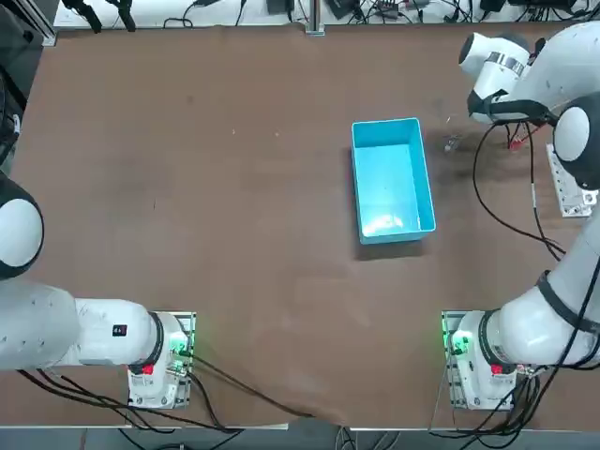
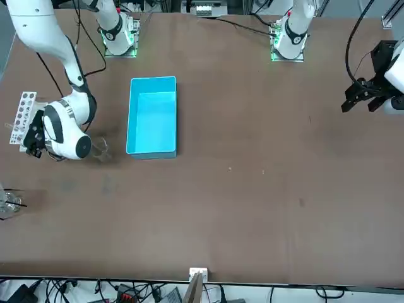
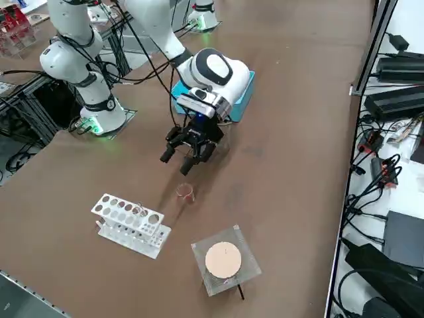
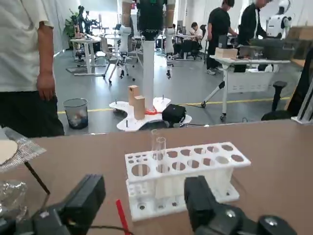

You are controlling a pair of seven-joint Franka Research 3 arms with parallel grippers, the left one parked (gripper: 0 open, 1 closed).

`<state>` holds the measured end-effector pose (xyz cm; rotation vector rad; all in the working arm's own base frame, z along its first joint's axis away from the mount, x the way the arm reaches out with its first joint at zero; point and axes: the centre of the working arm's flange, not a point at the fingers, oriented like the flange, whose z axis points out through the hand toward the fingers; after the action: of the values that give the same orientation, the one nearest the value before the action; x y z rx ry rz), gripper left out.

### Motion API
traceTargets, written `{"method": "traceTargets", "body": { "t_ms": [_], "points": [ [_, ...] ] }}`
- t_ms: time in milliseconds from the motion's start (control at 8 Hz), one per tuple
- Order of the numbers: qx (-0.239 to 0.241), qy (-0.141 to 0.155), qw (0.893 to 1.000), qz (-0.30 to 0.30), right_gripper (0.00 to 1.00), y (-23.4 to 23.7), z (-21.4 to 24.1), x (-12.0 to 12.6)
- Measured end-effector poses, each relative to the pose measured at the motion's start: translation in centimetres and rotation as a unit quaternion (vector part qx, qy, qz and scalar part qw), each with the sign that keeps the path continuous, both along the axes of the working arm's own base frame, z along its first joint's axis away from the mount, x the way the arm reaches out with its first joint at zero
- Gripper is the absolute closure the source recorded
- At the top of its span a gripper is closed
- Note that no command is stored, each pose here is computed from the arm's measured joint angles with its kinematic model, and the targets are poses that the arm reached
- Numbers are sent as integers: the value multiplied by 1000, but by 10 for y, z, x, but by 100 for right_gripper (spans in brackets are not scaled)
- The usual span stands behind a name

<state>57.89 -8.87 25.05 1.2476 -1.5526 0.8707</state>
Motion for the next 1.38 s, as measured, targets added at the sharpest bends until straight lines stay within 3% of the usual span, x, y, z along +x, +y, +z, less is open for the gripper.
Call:
{"method": "traceTargets", "body": {
  "t_ms": [375,750,1125,1375],
  "points": [
    [83,90,992,24,0,23,42,1],
    [184,186,964,44,0,35,89,0],
    [276,273,920,58,0,36,125,7],
    [336,328,879,78,0,40,153,9]
  ]
}}
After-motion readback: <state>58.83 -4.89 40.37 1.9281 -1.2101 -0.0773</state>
